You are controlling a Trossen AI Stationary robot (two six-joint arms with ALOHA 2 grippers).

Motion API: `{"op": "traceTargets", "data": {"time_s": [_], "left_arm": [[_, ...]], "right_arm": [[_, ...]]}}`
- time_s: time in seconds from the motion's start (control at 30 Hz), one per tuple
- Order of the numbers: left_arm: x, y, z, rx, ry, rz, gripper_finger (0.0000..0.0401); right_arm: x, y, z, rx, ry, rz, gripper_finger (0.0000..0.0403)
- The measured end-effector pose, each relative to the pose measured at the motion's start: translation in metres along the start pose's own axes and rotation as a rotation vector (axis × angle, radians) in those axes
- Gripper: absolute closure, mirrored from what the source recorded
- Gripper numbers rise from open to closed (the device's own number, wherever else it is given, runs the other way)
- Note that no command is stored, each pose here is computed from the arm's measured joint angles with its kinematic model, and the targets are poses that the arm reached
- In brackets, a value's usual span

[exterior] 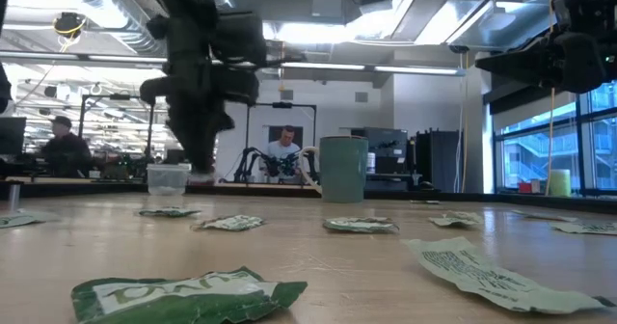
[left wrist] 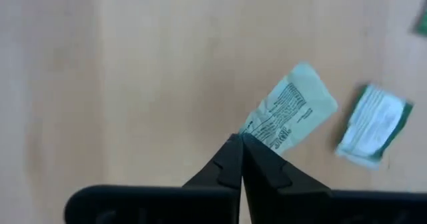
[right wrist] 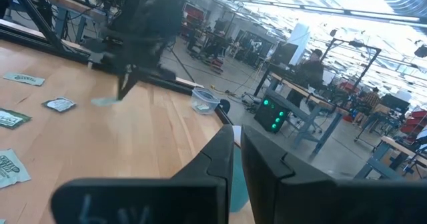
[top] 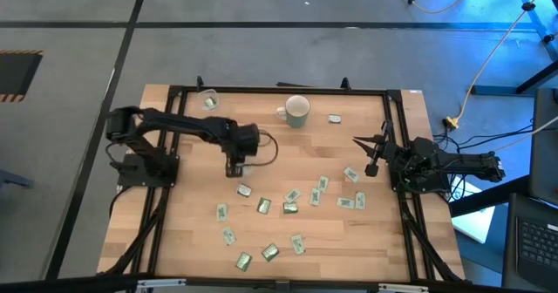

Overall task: Pick and place Stevia / Truvia into bins
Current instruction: Put the stevia packet into the transparent bin

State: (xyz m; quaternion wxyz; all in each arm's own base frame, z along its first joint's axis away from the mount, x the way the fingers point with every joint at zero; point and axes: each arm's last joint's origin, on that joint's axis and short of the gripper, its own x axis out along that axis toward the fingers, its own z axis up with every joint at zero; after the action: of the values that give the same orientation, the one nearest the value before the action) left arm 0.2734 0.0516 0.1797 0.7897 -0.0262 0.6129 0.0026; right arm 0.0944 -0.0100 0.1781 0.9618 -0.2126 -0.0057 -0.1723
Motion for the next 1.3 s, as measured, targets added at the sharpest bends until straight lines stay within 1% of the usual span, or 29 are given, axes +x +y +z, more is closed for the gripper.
{"op": "traceTargets", "data": {"time_s": [0.1,0.17,0.3,0.43,0.53,0.7,0.8,0.9,1.1,1.3], "left_arm": [[-0.020,0.011,-0.006,-0.042,-0.044,0.058,0.0399],[-0.035,0.021,-0.012,-0.091,-0.068,0.111,0.0399],[-0.059,0.046,-0.029,-0.206,-0.079,0.267,0.0398],[-0.078,0.075,-0.047,-0.376,-0.102,0.400,0.0399],[-0.088,0.097,-0.063,-0.525,-0.118,0.458,0.0399],[-0.095,0.130,-0.088,-0.713,-0.104,0.516,0.0398],[-0.098,0.147,-0.101,-0.840,-0.128,0.548,0.0398],[-0.097,0.160,-0.111,-0.939,-0.139,0.541,0.0398],[-0.084,0.178,-0.124,-1.025,-0.077,0.525,0.0398],[-0.061,0.191,-0.127,-1.049,0.003,0.491,0.0398]], "right_arm": [[0.000,0.000,0.000,0.000,0.000,0.000,0.0368],[0.000,0.000,0.000,0.000,-0.001,0.000,0.0368],[0.000,0.000,0.000,-0.001,0.002,0.001,0.0368],[0.000,0.000,0.000,-0.001,0.002,0.001,0.0368],[0.000,0.000,0.000,-0.001,0.002,0.001,0.0368],[0.000,0.000,0.000,-0.001,0.002,0.001,0.0368],[0.000,0.000,0.000,-0.001,0.002,0.001,0.0368],[0.000,0.000,0.000,-0.001,0.001,0.000,0.0368],[0.000,0.000,0.000,-0.001,0.002,0.001,0.0368],[0.000,0.000,0.000,-0.001,0.001,0.001,0.0368]]}}
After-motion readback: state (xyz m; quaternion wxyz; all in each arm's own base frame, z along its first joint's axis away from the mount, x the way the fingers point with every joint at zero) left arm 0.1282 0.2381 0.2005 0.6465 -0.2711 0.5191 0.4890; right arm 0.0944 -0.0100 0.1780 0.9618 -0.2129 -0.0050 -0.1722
